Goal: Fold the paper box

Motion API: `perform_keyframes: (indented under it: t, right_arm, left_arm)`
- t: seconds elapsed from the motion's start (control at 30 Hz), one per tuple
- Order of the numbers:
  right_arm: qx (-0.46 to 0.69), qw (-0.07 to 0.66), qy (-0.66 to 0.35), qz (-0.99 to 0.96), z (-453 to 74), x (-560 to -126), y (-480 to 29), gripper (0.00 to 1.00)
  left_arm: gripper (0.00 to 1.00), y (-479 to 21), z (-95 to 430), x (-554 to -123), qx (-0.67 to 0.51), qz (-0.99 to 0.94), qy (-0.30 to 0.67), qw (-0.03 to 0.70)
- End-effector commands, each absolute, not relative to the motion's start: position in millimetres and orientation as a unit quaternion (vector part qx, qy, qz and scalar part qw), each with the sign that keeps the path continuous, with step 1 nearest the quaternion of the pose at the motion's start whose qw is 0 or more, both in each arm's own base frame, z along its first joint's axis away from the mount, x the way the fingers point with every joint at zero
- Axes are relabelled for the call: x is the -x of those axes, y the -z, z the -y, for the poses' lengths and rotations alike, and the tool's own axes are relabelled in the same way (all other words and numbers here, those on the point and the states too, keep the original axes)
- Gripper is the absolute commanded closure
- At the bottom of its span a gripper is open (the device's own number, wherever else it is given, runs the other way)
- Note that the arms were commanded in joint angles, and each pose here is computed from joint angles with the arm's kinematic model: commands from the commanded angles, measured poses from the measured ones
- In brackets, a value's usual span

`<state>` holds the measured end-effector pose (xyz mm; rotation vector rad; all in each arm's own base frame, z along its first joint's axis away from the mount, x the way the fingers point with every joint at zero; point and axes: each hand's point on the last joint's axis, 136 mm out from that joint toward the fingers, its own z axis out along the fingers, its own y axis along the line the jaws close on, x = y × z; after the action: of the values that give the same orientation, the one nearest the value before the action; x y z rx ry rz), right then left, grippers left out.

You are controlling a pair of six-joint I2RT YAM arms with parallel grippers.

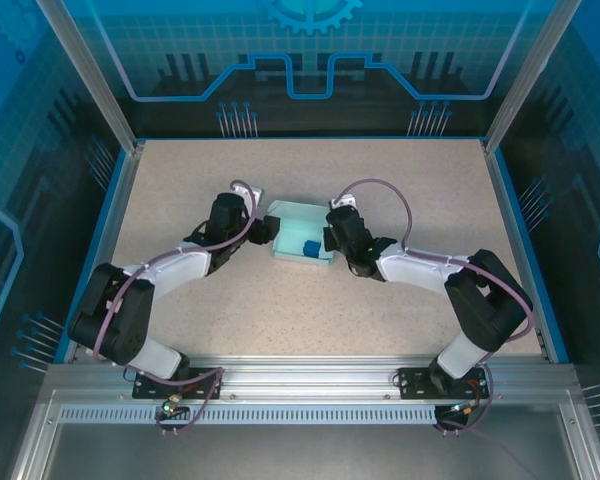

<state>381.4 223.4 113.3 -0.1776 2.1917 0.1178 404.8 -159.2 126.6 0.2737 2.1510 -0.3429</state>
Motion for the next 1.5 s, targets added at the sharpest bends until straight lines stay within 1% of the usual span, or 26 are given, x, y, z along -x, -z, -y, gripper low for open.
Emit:
perform_keyframes:
  t: [0.0,0.07,0.13,0.23,0.4,0.5,0.57,0.63,0.83,0.97,1.07,1.13,1.2,1.27,1.47]
  right_arm:
    - [0.096,0.435,-0.046,-0.894,-222,-382,-114,1.00]
    - [0.099,0.432,-0.047,-0.895,-221,-384,-114,1.00]
    - [0.105,0.429,-0.045,-0.896,-220,-385,-114,1.00]
    - [0.114,0.425,-0.044,-0.897,-220,-388,-115,0.99]
    - [0.118,0.420,-0.044,-0.899,-218,-392,-121,0.94]
    - [0.121,0.415,-0.043,-0.900,-215,-392,-125,0.88]
    - [0.122,0.411,-0.042,-0.902,-212,-390,-127,0.82]
    - [0.120,0.408,-0.041,-0.904,-207,-387,-129,0.77]
    - [0.112,0.393,-0.042,-0.912,-188,-374,-135,0.63]
    - [0.100,0.381,-0.049,-0.918,-170,-357,-135,0.56]
    - [0.086,0.369,-0.075,-0.922,-163,-345,-133,0.52]
    - [0.078,0.348,-0.092,-0.930,-160,-340,-119,0.52]
    - [0.079,0.336,-0.108,-0.932,-161,-344,-113,0.51]
    - [0.084,0.319,-0.130,-0.935,-164,-350,-104,0.51]
    - [0.114,0.292,-0.196,-0.929,-178,-378,-99,0.49]
  left_arm:
    - [0.27,-132,176,-409,-0.161,-0.868,0.164,0.441]
    - [0.29,-129,182,-410,-0.172,-0.869,0.174,0.430]
    - [0.34,-126,183,-412,-0.174,-0.871,0.174,0.425]
    - [0.45,-125,186,-417,-0.181,-0.872,0.175,0.420]
    - [0.62,-123,190,-420,-0.183,-0.875,0.184,0.409]
    - [0.70,-122,192,-419,-0.182,-0.874,0.190,0.408]
    - [0.75,-123,193,-418,-0.182,-0.873,0.195,0.408]
    - [0.78,-122,193,-417,-0.182,-0.874,0.196,0.405]
    - [0.84,-122,194,-414,-0.189,-0.875,0.198,0.399]
    - [0.87,-121,195,-411,-0.192,-0.876,0.200,0.394]
    - [0.88,-121,196,-410,-0.195,-0.876,0.203,0.392]
    - [0.88,-120,197,-410,-0.195,-0.876,0.206,0.390]
    - [0.88,-120,197,-410,-0.196,-0.876,0.208,0.389]
    - [0.88,-119,198,-410,-0.196,-0.876,0.209,0.387]
    - [0.89,-119,201,-406,-0.209,-0.877,0.214,0.377]
